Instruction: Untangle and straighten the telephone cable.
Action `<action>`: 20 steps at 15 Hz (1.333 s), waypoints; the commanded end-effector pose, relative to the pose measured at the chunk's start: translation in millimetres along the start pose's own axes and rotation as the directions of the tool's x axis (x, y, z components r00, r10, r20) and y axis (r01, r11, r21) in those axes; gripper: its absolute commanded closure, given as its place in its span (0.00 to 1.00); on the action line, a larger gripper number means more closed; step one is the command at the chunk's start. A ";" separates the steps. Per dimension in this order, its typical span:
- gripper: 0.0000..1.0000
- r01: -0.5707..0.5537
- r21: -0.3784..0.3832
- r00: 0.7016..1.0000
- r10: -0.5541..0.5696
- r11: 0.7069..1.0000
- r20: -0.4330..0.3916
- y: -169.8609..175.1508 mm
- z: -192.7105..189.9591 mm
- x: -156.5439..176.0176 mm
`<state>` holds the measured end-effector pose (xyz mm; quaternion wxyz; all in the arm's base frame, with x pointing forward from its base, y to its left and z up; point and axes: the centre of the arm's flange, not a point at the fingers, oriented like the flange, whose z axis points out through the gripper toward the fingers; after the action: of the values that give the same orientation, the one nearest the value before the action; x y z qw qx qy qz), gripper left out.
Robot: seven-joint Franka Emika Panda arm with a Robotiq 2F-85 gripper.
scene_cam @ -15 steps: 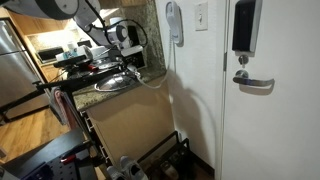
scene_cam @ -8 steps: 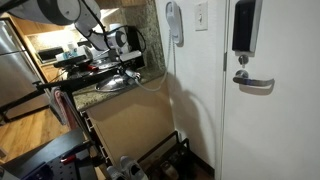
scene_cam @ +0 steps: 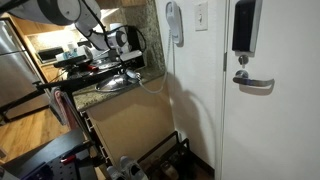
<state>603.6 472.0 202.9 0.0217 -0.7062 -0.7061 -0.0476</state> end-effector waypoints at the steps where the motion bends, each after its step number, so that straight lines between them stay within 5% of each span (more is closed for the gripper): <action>1: 0.15 0.012 0.000 1.000 -0.012 1.000 0.012 4.5 -6.5 -1.7; 4: 0.00 0.003 -0.013 1.000 -0.003 1.000 0.009 4.1 -17.4 -4.9; 11: 0.00 -0.037 -0.067 0.999 0.036 0.997 -0.008 0.8 -46.4 -23.2; 20: 0.00 -0.159 -0.164 0.986 0.149 0.974 -0.074 -20.5 -70.4 -89.4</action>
<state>616.4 413.3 251.9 0.0018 -0.7419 -0.6607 -0.1140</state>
